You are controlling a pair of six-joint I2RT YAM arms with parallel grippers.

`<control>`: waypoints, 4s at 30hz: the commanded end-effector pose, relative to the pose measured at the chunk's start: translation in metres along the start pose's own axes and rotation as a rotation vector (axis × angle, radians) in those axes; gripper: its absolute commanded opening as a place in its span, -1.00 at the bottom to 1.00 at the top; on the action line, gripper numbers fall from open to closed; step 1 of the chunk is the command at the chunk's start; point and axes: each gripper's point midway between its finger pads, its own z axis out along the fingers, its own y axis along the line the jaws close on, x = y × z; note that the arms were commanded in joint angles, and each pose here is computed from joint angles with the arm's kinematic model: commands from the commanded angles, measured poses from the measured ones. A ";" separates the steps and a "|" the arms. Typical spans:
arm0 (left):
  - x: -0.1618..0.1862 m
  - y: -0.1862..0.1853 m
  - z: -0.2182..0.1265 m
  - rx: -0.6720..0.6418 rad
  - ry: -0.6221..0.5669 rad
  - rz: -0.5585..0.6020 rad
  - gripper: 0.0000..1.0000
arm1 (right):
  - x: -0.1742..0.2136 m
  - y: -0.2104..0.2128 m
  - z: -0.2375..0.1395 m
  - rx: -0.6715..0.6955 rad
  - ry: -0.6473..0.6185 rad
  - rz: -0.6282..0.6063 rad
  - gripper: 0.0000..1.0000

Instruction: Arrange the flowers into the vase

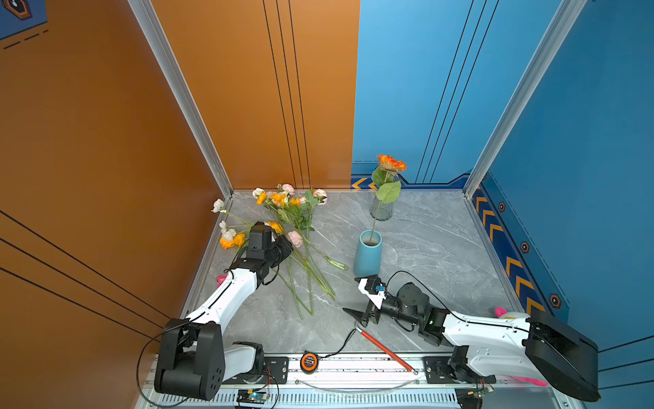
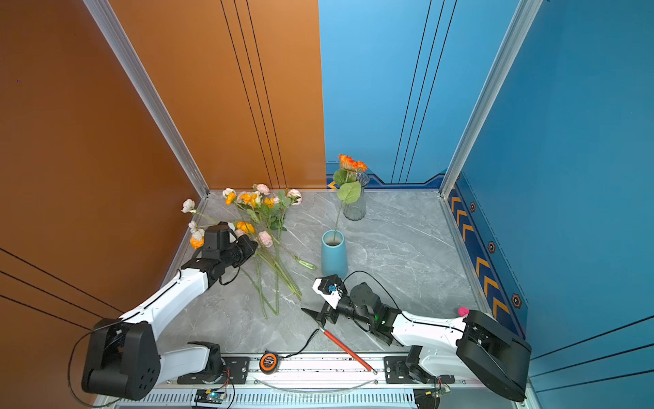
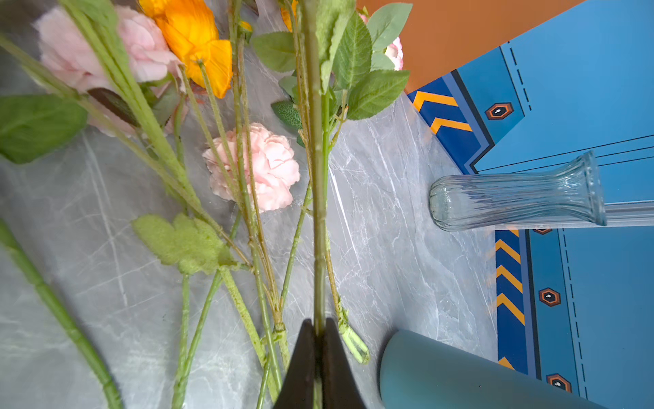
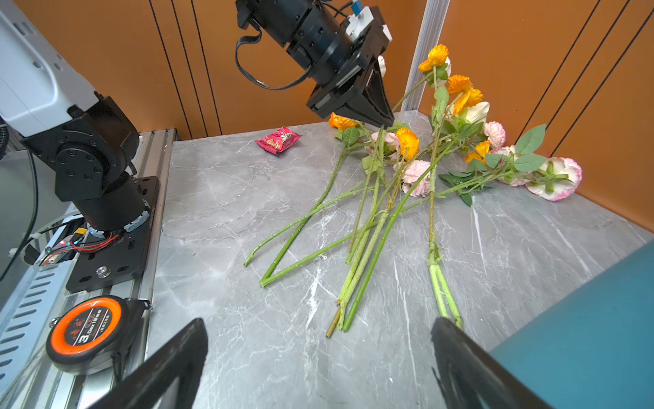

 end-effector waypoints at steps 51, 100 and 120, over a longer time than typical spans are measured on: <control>0.023 -0.050 -0.165 0.328 0.042 0.375 -1.00 | -0.069 -0.080 0.174 0.369 0.194 0.022 0.96; -0.043 0.015 -0.191 -0.161 -0.307 0.379 -1.00 | -0.065 -0.113 0.198 0.445 0.210 0.041 0.58; -0.106 -0.223 -0.272 0.527 -0.749 0.744 -1.00 | -0.176 -0.053 -0.007 0.195 -0.170 0.014 1.00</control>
